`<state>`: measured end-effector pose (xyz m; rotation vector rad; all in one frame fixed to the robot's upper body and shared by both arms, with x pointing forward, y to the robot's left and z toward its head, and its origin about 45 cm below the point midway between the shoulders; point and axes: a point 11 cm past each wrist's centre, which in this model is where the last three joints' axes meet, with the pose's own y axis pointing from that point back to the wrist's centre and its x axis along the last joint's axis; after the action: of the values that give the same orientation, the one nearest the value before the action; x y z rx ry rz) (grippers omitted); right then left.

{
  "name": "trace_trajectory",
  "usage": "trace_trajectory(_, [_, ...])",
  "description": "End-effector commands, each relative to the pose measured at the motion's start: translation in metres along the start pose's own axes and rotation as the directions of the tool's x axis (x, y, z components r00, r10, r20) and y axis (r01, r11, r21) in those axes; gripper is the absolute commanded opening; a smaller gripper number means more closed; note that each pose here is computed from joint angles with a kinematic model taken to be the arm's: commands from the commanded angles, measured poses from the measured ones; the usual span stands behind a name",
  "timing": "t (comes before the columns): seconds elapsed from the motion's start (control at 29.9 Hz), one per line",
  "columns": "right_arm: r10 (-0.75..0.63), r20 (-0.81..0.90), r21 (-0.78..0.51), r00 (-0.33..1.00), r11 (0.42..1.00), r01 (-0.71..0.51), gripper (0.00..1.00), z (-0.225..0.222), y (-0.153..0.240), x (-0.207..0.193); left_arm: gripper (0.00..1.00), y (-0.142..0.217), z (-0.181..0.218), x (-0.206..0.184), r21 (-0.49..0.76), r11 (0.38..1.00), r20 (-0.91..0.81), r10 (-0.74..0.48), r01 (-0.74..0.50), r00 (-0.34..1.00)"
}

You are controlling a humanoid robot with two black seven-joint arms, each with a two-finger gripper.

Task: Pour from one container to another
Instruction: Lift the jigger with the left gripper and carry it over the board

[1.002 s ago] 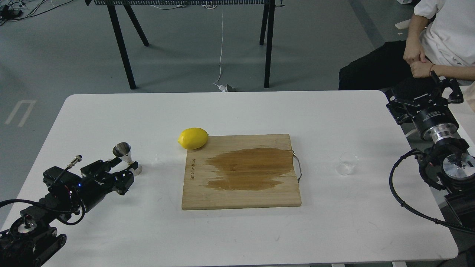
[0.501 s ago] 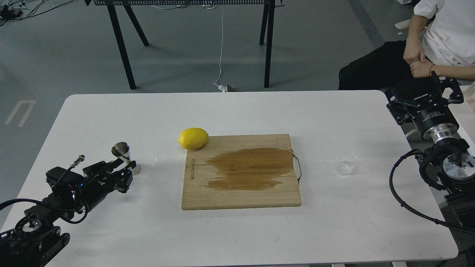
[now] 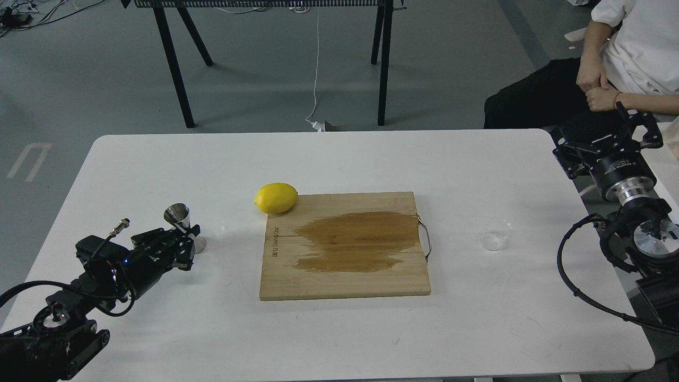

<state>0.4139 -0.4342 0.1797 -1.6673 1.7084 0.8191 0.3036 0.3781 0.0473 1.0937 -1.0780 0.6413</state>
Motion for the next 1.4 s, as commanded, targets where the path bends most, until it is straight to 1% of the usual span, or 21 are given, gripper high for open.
trace_trajectory(0.0, [0.001, 0.001, 0.0, 1.0, 1.0, -0.001, 1.0, 0.0, 0.0, 0.0, 0.07, 0.001, -0.001, 0.0, 0.002, 1.0, 0.001, -0.002, 0.002, 1.0])
trace_trajectory(0.2, [-0.002, 0.003, 0.001, 1.0, 1.0, 0.002, 1.0, 0.0, -0.001, -0.001, 0.05, 0.002, -0.003, 0.002, 0.007, 1.0, -0.001, 0.004, -0.004, 1.0])
trace_trajectory(0.33, [-0.01, 0.004, 0.0, 1.0, 1.0, 0.01, 1.0, 0.0, -0.002, -0.004, 0.05, -0.006, -0.009, 0.024, -0.004, 0.999, 0.035, 0.037, -0.037, 0.999])
trace_trajectory(0.4, [-0.015, 0.006, 0.004, 1.0, 1.0, 0.015, 1.0, -0.001, -0.002, -0.005, 0.05, -0.006, -0.009, 0.038, -0.037, 0.998, 0.077, 0.053, -0.05, 0.996])
trace_trajectory(0.47, [-0.013, 0.002, 0.017, 1.0, 1.0, 0.013, 1.0, -0.008, -0.001, -0.004, 0.05, -0.011, -0.006, 0.065, -0.096, 0.992, 0.141, 0.093, -0.08, 0.986])
trace_trajectory(0.57, [-0.017, -0.009, 0.026, 1.0, 1.0, 0.017, 1.0, -0.017, 0.003, -0.003, 0.05, -0.024, 0.002, 0.115, -0.163, 0.973, 0.193, 0.193, -0.163, 0.962])
trace_trajectory(0.63, [-0.018, -0.021, 0.029, 1.0, 0.999, 0.018, 1.0, -0.025, 0.008, -0.001, 0.05, -0.034, 0.01, 0.152, -0.205, 0.953, 0.217, 0.267, -0.224, 0.939])
trace_trajectory(0.74, [-0.023, -0.026, 0.036, 0.999, 0.999, 0.024, 1.0, -0.034, 0.018, 0.002, 0.05, -0.046, 0.031, 0.201, -0.283, 0.909, 0.231, 0.373, -0.305, 0.898])
trace_trajectory(0.77, [-0.018, -0.024, 0.039, 1.0, 0.999, 0.019, 1.0, -0.035, 0.022, 0.005, 0.05, -0.048, 0.038, 0.212, -0.305, 0.896, 0.231, 0.398, -0.322, 0.888])
trace_trajectory(0.84, [-0.005, -0.007, 0.049, 1.0, 0.999, 0.005, 1.0, -0.036, 0.033, 0.013, 0.05, -0.056, 0.052, 0.232, -0.34, 0.885, 0.225, 0.404, -0.317, 0.887])
trace_trajectory(0.9, [0.003, 0.003, 0.057, 1.0, 0.998, -0.003, 1.0, -0.038, 0.043, 0.019, 0.05, -0.065, 0.075, 0.233, -0.389, 0.875, 0.213, 0.39, -0.289, 0.896])
trace_trajectory(0.97, [0.01, -0.003, 0.064, 1.0, 0.998, -0.01, 1.0, -0.044, 0.051, 0.023, 0.05, -0.081, 0.115, 0.23, -0.472, 0.842, 0.199, 0.392, -0.263, 0.898])
trace_trajectory(1.04, [0.015, -0.01, 0.067, 1.0, 0.998, -0.015, 1.0, -0.049, 0.056, 0.026, 0.05, -0.092, 0.155, 0.214, -0.557, 0.807, 0.228, 0.377, -0.197, 0.898])
trace_trajectory(1.07, [0.02, -0.014, 0.066, 1.0, 0.998, -0.019, 1.0, -0.05, 0.057, 0.027, 0.05, -0.095, 0.167, 0.205, -0.583, 0.796, 0.251, 0.368, -0.164, 0.895])
trace_trajectory(1.27, [0.024, -0.013, 0.072, 1.0, 0.997, -0.023, 1.0, -0.052, 0.059, 0.029, 0.05, -0.108, 0.205, 0.171, -0.622, 0.774, 0.214, 0.314, -0.119, 0.925])
trace_trajectory(1.37, [0.023, -0.013, 0.072, 1.0, 0.997, -0.022, 1.0, -0.052, 0.059, 0.029, 0.05, -0.113, 0.217, 0.144, -0.635, 0.771, 0.243, 0.261, -0.05, 0.934])
